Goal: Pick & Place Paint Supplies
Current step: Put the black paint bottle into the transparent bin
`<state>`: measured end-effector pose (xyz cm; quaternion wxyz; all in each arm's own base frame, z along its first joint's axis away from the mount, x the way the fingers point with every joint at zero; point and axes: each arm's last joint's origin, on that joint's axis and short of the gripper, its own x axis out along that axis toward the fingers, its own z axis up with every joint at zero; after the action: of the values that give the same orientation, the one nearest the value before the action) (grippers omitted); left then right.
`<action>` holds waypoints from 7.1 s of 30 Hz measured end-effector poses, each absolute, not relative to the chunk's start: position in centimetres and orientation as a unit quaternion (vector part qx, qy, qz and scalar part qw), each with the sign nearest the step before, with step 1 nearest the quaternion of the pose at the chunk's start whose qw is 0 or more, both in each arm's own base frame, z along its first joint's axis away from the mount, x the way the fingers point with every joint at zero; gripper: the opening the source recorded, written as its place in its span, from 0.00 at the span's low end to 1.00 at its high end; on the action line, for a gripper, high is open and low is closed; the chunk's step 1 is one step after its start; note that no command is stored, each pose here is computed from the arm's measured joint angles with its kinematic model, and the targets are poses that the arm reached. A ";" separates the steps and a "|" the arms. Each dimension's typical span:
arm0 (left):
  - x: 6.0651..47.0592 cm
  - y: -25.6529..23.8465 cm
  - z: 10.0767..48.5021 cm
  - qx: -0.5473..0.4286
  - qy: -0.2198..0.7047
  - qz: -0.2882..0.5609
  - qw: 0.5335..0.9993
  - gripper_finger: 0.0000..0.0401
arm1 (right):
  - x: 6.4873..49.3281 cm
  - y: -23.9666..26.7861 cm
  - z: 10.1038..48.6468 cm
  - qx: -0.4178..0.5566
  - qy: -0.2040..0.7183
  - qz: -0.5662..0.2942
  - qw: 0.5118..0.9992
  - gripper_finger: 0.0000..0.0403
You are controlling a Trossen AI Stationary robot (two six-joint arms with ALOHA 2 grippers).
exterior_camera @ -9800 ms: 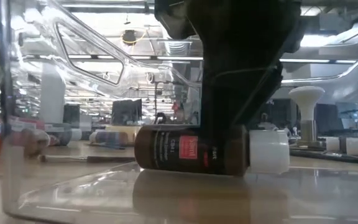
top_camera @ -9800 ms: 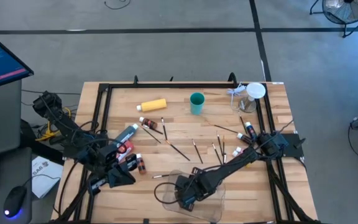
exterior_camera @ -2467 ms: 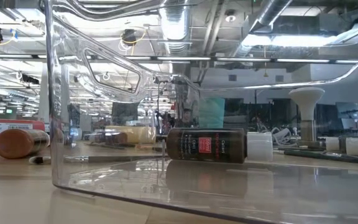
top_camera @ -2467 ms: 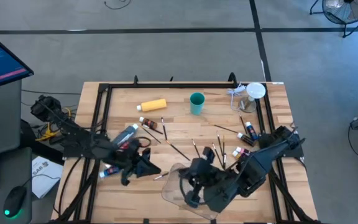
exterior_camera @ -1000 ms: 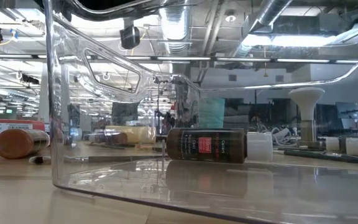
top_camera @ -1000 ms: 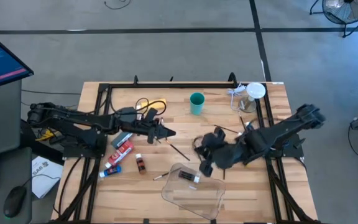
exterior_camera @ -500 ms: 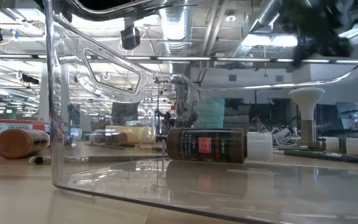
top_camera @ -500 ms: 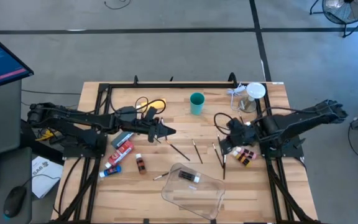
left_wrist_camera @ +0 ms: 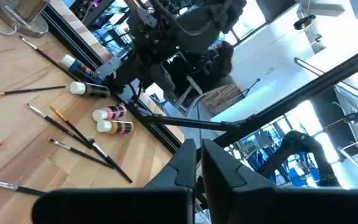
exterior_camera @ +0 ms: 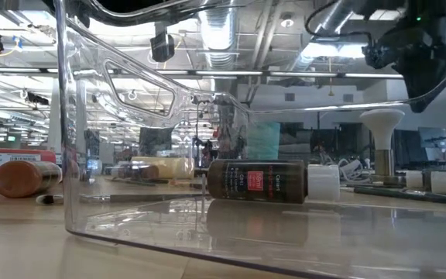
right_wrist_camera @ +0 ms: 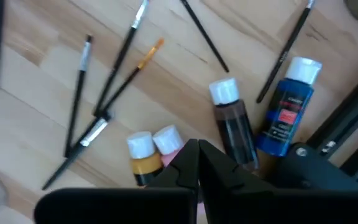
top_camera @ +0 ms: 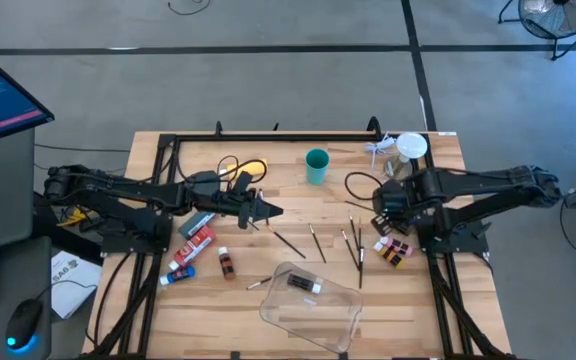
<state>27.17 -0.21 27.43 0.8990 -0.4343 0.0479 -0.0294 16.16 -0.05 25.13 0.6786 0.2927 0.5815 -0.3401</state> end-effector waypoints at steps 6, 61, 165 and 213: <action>27.2 -0.2 27.4 -0.434 0.048 -0.030 0.899 0.00 | 15.6 -1.1 22.1 0.318 0.638 -0.300 0.634 0.14; 27.2 -0.7 27.4 -0.429 0.055 -0.040 0.901 0.00 | 17.2 -1.9 13.6 0.293 0.694 -0.313 0.578 0.56; 23.1 -13.2 24.9 -0.411 0.165 -0.185 0.877 0.00 | 42.6 18.4 21.2 0.188 0.639 -0.081 0.741 0.22; 23.0 -13.2 24.6 -0.413 0.167 -0.178 0.877 0.00 | 43.0 18.0 17.3 0.168 0.655 -0.086 0.731 0.28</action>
<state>22.97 -13.18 24.63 0.8775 -0.4128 0.1674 -0.1778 42.96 17.98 17.33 0.7314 0.1676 0.6554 -0.0857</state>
